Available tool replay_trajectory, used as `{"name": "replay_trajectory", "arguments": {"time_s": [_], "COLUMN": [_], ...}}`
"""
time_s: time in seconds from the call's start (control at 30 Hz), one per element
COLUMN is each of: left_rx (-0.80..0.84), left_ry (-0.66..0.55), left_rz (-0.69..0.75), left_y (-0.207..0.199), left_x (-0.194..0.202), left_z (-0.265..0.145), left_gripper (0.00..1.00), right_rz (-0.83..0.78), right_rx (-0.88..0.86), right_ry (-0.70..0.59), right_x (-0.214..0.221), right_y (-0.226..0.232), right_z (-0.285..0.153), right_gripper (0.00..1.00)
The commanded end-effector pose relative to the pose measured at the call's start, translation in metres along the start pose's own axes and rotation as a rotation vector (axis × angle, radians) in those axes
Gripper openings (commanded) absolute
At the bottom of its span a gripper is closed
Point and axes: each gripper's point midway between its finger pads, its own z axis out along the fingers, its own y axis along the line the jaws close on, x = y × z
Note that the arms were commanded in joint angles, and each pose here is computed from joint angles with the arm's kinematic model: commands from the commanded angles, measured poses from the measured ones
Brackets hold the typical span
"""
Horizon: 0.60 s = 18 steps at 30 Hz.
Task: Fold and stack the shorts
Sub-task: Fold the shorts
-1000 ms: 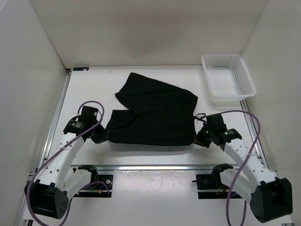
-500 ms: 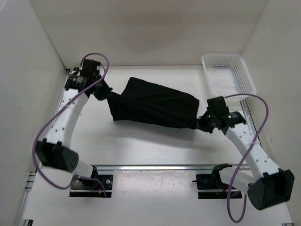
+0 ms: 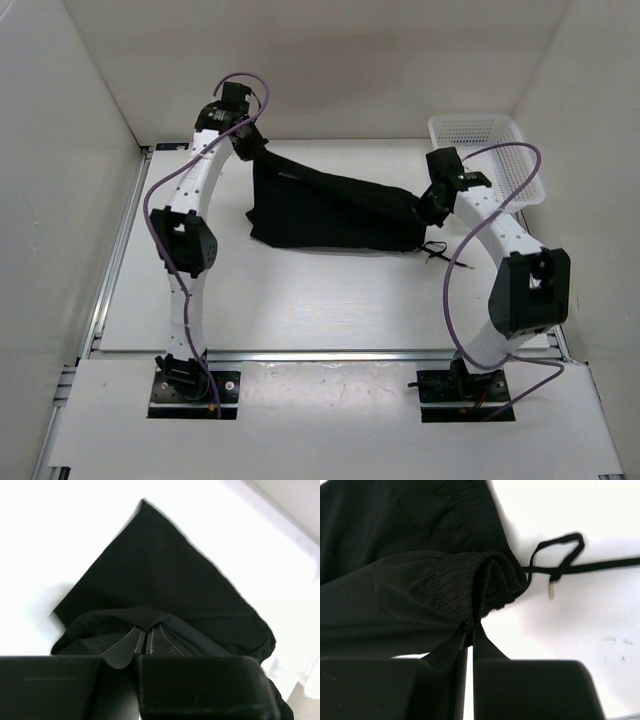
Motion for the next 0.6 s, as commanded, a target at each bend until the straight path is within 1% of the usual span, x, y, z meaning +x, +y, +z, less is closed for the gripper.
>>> {"name": "replay_trajectory", "arguments": {"time_s": [0.0,0.07,0.1,0.13,0.17,0.2,0.23,0.27,0.3,0.33,0.37,0.4,0.43,0.47,0.5,0.53,0.57], "left_rx": [0.081,0.163,0.186,0.209,0.263,0.263,0.295,0.290,0.309,0.293,0.280,0.266,0.265,0.253,0.210,0.208,0.180], "left_ry": [-0.098,-0.139,-0.113,-0.123,-0.186,-0.165,-0.169,-0.147,-0.154,-0.172,-0.188,-0.180,-0.215,-0.221,-0.169,-0.202,-0.184], "left_rz": [0.014,0.014,0.018,0.009,-0.002,-0.012,-0.020,-0.034,-0.033,-0.015,-0.006,0.032,0.044,0.050,0.077,0.082,0.093], "left_y": [-0.021,-0.041,-0.045,-0.051,-0.066,-0.064,-0.071,-0.064,-0.068,-0.065,-0.059,-0.055,-0.053,-0.044,-0.030,-0.025,-0.016], "left_x": [-0.036,-0.048,-0.042,-0.045,-0.063,-0.056,-0.058,-0.056,-0.059,-0.062,-0.068,-0.065,-0.077,-0.082,-0.064,-0.074,-0.066], "left_z": [-0.003,0.008,0.032,0.041,0.033,0.056,0.055,0.065,0.056,0.053,0.048,0.046,0.025,0.016,0.025,-0.003,-0.009], "left_gripper": [0.10,0.10,0.10,0.10,0.10,0.31,0.59,0.85,1.00,1.00,1.00,1.00,1.00,1.00,1.00,1.00,1.00], "right_rz": [0.011,0.005,-0.005,-0.004,-0.004,0.004,-0.010,-0.014,-0.024,-0.048,-0.056,-0.066,-0.068,-0.073,-0.074,-0.076,-0.087], "right_rx": [0.035,0.025,0.015,0.018,0.019,-0.014,-0.044,-0.095,-0.142,-0.154,-0.169,-0.175,-0.170,-0.200,-0.198,-0.202,-0.200], "right_ry": [-0.097,-0.108,-0.118,-0.128,-0.127,-0.161,-0.172,-0.193,-0.196,-0.199,-0.204,-0.213,-0.208,-0.214,-0.212,-0.203,-0.190], "right_x": [-0.046,-0.056,-0.067,-0.073,-0.076,-0.090,-0.095,-0.103,-0.107,-0.109,-0.107,-0.109,-0.105,-0.102,-0.099,-0.094,-0.082], "right_y": [0.002,0.014,0.026,0.030,0.036,0.049,0.057,0.069,0.080,0.083,0.089,0.089,0.086,0.090,0.087,0.083,0.078], "right_z": [0.011,0.020,0.029,0.034,0.046,0.043,0.043,0.039,0.032,0.029,0.023,0.018,0.017,0.006,0.003,0.000,-0.005], "right_gripper": [0.00,0.00,0.00,0.03,0.25,0.45,0.68,0.84,0.96,1.00,1.00,1.00,1.00,1.00,1.00,1.00,1.00]}}
